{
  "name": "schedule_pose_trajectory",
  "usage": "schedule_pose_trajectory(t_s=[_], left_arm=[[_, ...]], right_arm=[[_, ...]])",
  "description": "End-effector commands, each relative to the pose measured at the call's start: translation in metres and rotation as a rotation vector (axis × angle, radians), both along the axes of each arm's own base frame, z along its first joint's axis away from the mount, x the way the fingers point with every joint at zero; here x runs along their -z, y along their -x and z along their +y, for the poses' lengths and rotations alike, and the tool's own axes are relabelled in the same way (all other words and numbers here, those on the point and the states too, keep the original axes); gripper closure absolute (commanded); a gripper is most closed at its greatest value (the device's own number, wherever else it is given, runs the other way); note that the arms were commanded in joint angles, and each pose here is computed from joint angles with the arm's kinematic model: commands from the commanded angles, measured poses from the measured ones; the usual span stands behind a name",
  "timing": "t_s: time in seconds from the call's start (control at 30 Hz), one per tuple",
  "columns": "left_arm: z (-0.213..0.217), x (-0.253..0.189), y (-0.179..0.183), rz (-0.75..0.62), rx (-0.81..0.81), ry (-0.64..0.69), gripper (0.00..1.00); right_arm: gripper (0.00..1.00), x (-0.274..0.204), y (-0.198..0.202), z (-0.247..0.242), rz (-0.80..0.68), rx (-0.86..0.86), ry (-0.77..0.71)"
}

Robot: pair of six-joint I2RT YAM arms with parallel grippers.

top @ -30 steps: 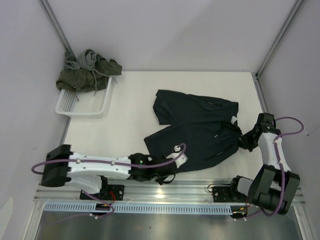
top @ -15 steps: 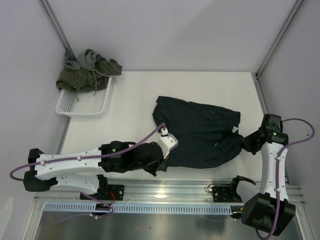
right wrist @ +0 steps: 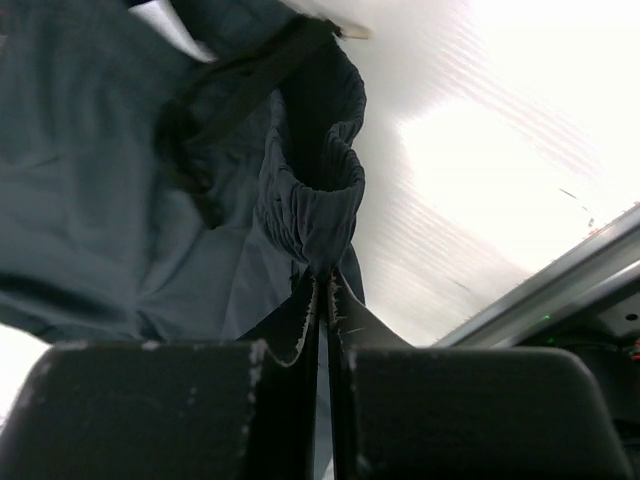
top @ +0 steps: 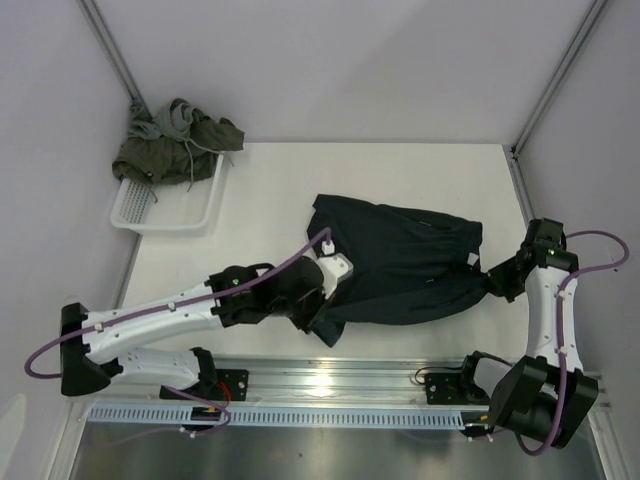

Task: Fold and stack the shorts
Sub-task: Fold the shorts

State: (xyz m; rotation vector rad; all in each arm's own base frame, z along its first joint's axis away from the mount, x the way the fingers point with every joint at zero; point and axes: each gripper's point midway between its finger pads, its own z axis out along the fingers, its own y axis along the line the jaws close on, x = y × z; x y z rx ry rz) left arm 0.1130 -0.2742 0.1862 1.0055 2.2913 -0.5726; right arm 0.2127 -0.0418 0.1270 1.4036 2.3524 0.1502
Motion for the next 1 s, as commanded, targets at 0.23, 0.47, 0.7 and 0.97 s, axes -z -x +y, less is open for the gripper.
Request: schedule_pose_trajectory(t_s=[0.23,0.47,0.7,0.97], left_arm=[[-0.02,0.053,0.093,0.167,0.322,0.008,1.0],[-0.017,0.052,0.063,0.069,0.213,-0.058,1.0],[-0.003,-0.015,-0.038,-0.046,-0.084,0.028,1.0],[0.017,-0.061,-0.149,-0.201,-0.316,-0.013,1.0]], right_arm=[[1.0,0.026,0.01,-0.022,0.063,0.039,0.076],[1.0,0.009,0.01,-0.022,0.033,0.037,0.088],[1.0,-0.037,-0.007,-0.008,-0.112,0.058,0.019],[1.0,-0.074,-0.047,-0.008,-0.246,0.124,-0.056]])
